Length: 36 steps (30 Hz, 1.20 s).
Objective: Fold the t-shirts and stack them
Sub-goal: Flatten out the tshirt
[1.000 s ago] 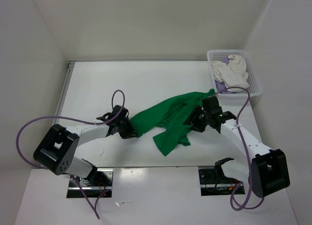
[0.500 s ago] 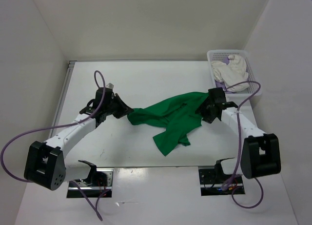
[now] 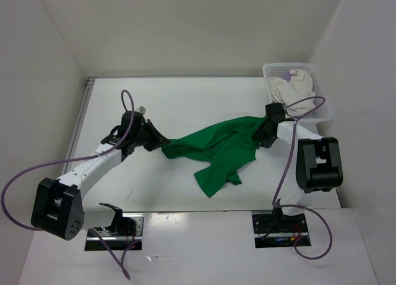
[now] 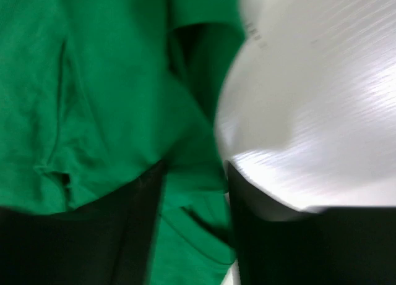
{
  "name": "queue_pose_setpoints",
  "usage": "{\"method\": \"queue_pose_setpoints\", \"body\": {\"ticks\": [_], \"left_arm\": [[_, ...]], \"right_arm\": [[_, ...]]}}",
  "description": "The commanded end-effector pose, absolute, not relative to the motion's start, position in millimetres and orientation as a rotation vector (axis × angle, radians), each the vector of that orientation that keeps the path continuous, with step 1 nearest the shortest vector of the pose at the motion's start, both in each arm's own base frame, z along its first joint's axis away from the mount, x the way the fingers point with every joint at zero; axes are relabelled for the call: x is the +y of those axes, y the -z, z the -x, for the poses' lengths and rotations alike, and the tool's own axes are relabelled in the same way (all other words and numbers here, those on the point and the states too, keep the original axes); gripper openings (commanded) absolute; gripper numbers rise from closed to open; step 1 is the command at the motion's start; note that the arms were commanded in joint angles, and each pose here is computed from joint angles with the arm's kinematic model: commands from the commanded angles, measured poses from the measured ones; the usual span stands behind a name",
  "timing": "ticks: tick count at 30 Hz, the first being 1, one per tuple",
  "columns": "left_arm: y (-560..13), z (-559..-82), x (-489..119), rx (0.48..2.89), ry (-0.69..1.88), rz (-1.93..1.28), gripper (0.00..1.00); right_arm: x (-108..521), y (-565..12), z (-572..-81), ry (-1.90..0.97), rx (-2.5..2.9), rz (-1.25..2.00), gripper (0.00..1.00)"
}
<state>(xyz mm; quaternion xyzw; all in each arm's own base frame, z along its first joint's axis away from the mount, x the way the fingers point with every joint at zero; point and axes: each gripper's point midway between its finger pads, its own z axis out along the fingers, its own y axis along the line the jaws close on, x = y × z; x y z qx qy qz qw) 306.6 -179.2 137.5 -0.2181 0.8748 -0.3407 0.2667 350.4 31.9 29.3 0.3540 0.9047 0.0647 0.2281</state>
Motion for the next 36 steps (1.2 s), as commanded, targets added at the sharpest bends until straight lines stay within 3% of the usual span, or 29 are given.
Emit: {"method": "queue_pose_setpoints", "body": {"ticks": [1,3,4,6,11,12,15,20,23,28,36], "left_arm": [[-158.3,-319.2,-184.5,2.310,0.961,0.527,0.00],[-162.8,-321.3,-185.2,2.300,0.965,0.522,0.00],[-165.9,-320.9,-185.0,2.291,0.969,0.518,0.00],[-179.6,-325.9,-182.5,2.259,0.975,0.516,0.00],[-252.0,-345.9,-134.8,2.050,1.042,0.553,0.00],[-272.0,-349.8,-126.0,1.998,1.040,0.536,0.00],[-347.7,-354.2,-105.3,1.870,0.989,0.471,0.00],[-451.7,-343.9,-94.2,1.688,0.952,0.337,0.00],[-513.8,-327.1,-80.0,1.564,0.870,0.293,0.00],[-610.2,-271.6,-60.0,1.346,0.700,0.231,0.00],[-653.9,-247.9,-34.2,1.216,0.540,0.261,0.00]], "right_arm": [[54.9,-46.1,-378.1,-0.281,2.444,-0.861,0.44],[59.6,-39.3,-380.9,-0.307,2.461,-0.871,0.27],[60.0,-43.9,-385.4,-0.313,2.448,-0.867,0.09],[64.8,-64.9,-391.9,-0.315,2.405,-0.848,0.00],[90.9,-167.4,-388.4,-0.355,2.317,-0.668,0.00],[97.5,-224.0,-390.1,-0.420,2.206,-0.623,0.00],[109.0,-321.2,-374.4,-0.506,2.060,-0.527,0.00],[114.7,-476.5,-323.4,-0.693,1.768,-0.363,0.00],[118.1,-540.1,-291.1,-0.782,1.628,-0.267,0.00],[118.3,-618.7,-248.1,-0.855,1.438,-0.148,0.00],[130.7,-684.9,-222.2,-0.983,1.254,-0.039,0.00]]}}
